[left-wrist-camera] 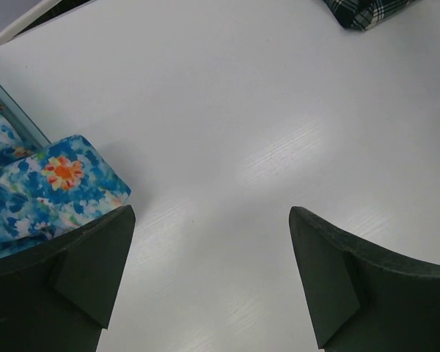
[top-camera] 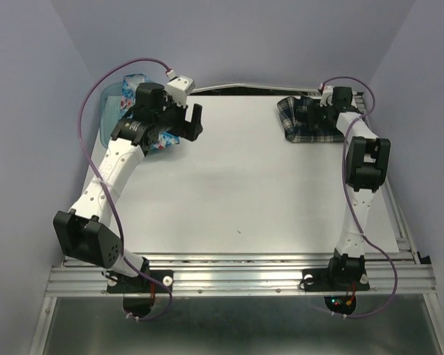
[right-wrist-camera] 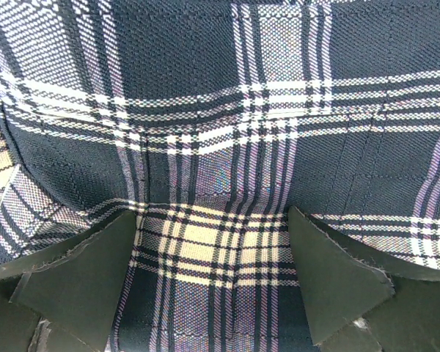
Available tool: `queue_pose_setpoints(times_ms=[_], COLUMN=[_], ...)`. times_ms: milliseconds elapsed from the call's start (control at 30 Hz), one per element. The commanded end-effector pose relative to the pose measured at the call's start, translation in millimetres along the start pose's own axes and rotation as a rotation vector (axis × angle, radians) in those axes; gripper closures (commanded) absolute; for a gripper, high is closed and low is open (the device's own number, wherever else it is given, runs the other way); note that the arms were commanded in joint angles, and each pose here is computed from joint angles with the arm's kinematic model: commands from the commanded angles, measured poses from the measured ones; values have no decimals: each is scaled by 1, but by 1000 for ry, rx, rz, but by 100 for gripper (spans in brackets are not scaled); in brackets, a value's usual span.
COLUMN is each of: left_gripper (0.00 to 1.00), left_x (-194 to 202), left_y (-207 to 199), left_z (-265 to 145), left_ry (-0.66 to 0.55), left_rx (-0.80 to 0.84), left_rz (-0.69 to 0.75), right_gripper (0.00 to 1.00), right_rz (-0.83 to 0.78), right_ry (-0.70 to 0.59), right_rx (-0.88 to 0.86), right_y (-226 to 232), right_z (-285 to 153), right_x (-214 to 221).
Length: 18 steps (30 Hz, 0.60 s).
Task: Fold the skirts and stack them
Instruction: Neatly place the folded skirt to the corner
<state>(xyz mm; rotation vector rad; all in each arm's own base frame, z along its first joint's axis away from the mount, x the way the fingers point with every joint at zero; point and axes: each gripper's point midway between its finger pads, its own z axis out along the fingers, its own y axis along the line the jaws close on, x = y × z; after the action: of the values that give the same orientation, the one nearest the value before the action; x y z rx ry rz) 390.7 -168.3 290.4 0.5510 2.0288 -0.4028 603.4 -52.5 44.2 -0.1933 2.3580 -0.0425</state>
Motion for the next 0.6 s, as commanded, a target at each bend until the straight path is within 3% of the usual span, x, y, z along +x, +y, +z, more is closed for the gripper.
queue_pose_setpoints(times_ms=[0,200,433,567], left_gripper=[1,1,1,1], left_x=[-4,-11,-38,-47], left_y=[3,19,72,108], left_z=[-1,-2,-22,-41], left_ry=[-14,-41,-151,-239], left_rx=[20,48,-54,-117], left_rz=[4,-58,-137,-191], right_gripper=[10,0,0,0], right_rz=[-47,-26,-8,34], right_ry=[206,86,-187,-264], right_rx=[-7,18,53,-9], right_y=[-1,-9,-16,-1], right_z=[17,-20,-141,-189], right_x=[68,5,-110,-128])
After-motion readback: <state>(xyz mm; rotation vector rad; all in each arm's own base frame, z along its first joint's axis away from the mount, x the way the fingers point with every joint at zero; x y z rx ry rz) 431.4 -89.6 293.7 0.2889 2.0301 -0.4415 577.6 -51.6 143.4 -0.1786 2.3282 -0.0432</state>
